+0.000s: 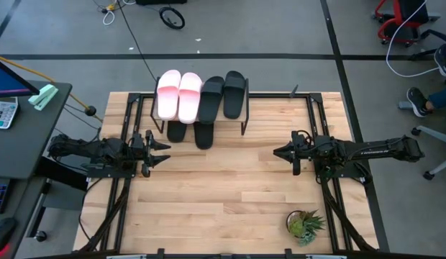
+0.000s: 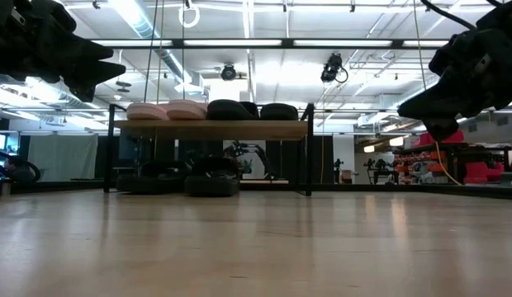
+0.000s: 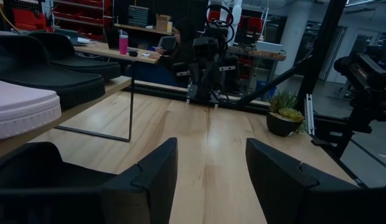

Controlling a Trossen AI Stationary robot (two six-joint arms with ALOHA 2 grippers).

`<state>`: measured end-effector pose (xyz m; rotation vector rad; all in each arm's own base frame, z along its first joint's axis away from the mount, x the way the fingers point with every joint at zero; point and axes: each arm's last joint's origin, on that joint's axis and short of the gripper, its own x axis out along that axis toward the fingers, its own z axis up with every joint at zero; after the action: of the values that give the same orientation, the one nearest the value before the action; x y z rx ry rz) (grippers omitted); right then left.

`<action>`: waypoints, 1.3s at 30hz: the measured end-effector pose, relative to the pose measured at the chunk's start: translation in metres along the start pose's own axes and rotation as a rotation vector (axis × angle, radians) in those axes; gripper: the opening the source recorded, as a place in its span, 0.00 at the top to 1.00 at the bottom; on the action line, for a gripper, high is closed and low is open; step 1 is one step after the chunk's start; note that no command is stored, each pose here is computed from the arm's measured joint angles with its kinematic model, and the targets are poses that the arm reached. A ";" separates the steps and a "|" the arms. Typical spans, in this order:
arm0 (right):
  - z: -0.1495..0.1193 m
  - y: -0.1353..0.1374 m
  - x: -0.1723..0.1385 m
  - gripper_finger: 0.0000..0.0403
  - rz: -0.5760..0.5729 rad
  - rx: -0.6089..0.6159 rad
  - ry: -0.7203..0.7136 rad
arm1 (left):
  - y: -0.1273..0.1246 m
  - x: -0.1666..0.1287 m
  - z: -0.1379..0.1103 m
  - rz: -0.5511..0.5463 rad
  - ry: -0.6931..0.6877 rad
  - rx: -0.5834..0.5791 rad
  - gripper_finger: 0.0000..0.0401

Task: Pick and place slides into the shelf
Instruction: Return to Home Position

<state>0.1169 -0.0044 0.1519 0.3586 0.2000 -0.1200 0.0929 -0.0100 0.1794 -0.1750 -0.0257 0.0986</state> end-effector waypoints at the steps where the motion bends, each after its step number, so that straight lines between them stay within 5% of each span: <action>1: 0.000 0.000 0.000 0.86 0.000 0.000 0.000 | 0.000 0.000 0.000 0.000 0.000 -0.001 0.51; 39: 0.000 0.000 0.000 0.86 0.000 0.000 0.000 | 0.000 0.000 0.000 0.000 0.000 -0.001 0.52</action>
<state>0.1169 -0.0044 0.1520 0.3586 0.1997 -0.1201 0.0928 -0.0100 0.1794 -0.1758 -0.0260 0.0986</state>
